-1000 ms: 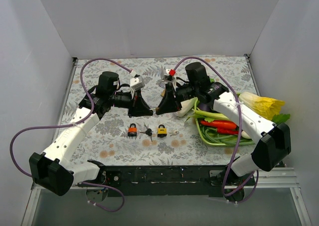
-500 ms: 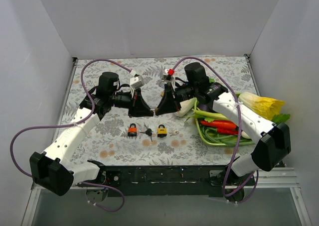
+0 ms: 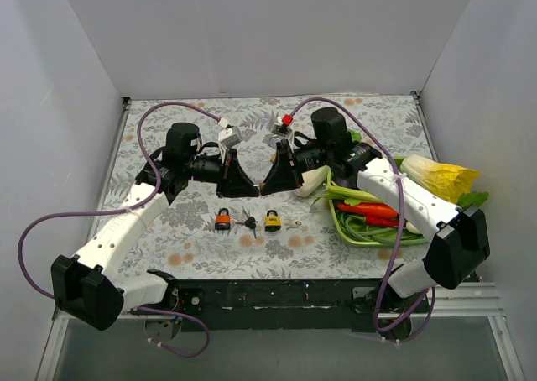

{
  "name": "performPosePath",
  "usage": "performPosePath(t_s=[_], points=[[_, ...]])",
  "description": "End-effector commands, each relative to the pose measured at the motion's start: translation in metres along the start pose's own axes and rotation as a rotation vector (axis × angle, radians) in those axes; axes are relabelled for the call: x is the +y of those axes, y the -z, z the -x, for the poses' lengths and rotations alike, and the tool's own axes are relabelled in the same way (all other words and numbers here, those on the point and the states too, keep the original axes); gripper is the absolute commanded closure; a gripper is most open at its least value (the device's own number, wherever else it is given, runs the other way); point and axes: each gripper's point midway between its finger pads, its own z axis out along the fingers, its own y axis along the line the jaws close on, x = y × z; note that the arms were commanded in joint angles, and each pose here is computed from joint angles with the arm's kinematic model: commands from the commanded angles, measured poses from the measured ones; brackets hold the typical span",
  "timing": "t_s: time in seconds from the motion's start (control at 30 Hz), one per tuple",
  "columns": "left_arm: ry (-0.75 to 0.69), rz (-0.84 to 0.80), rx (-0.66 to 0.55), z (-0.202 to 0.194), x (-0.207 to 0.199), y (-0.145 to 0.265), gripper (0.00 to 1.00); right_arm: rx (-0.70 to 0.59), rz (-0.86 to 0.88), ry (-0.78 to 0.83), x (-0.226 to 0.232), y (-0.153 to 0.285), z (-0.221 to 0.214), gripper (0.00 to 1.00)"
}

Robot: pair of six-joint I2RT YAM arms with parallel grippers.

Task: Lock with the key
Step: Lock the lock.

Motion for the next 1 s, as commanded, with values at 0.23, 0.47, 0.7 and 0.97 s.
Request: performPosePath(t_s=[0.23, 0.47, 0.7, 0.97], points=[[-0.197, 0.055, -0.046, 0.026, 0.008, 0.002, 1.00, 0.056, 0.128, 0.096, 0.034, -0.013, -0.010, 0.99], [-0.244, 0.102, 0.006, 0.013, 0.015, 0.027, 1.00, 0.122, 0.005, 0.116, 0.012, 0.018, -0.017, 0.42], [-0.258, 0.064, 0.043, 0.004, 0.011, 0.027, 1.00, 0.145, -0.058, 0.166, 0.003, 0.029, -0.009, 0.37], [-0.250, 0.033, 0.041, 0.005, 0.008, 0.024, 1.00, 0.144, -0.070, 0.190, -0.004, 0.014, 0.003, 0.21]])
